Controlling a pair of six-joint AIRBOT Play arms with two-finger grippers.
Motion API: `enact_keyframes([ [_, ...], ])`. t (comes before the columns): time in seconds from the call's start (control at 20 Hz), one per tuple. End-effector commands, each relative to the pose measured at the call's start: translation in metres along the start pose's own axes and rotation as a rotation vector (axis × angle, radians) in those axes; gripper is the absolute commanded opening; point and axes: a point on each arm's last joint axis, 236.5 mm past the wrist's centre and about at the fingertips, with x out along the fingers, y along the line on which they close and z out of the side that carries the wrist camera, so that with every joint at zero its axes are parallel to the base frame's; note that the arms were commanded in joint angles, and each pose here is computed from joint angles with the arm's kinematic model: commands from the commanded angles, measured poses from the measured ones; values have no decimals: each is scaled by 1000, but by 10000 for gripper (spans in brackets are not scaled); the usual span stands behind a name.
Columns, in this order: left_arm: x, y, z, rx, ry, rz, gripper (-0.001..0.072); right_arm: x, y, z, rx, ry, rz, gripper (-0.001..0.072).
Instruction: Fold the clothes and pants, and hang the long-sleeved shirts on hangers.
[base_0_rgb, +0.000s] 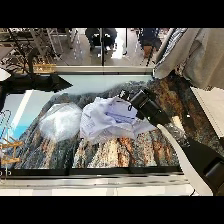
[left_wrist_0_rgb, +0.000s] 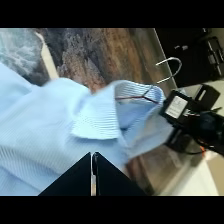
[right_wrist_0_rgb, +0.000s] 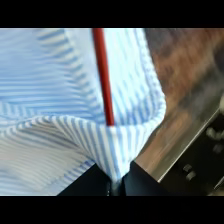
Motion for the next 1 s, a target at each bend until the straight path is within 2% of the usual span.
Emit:
enact_keyframes([
  [0.0,18,-33,-13,37,43,-55,16,-5,-7,-40,222,168,-40,22],
  [0.2,58,-60,-44,139,134,-29,16,-33,-30,-33,328,103,-52,22],
  [0.3,68,-55,-38,185,100,32,32,-51,-43,-25,397,27,-45,22],
  [0.4,69,-59,-26,189,46,32,36,-76,-51,-20,450,-52,-3,23],
  [0.45,67,-64,-22,186,27,21,157,-92,-50,-18,473,-101,41,23],
  [0.5,65,-67,-17,188,3,18,457,-113,-48,-13,489,-170,107,23],
  [0.55,62,-70,-11,195,-24,21,514,-140,-45,-6,503,-266,183,23],
  [0.7,47,-84,15,218,-137,29,514,-222,-20,4,491,-526,428,24],
  [0.85,29,-103,29,282,-210,31,532,-286,20,-2,404,-665,666,25],
  [0.95,15,-111,28,333,-219,55,532,-303,9,10,452,-760,670,25],
])
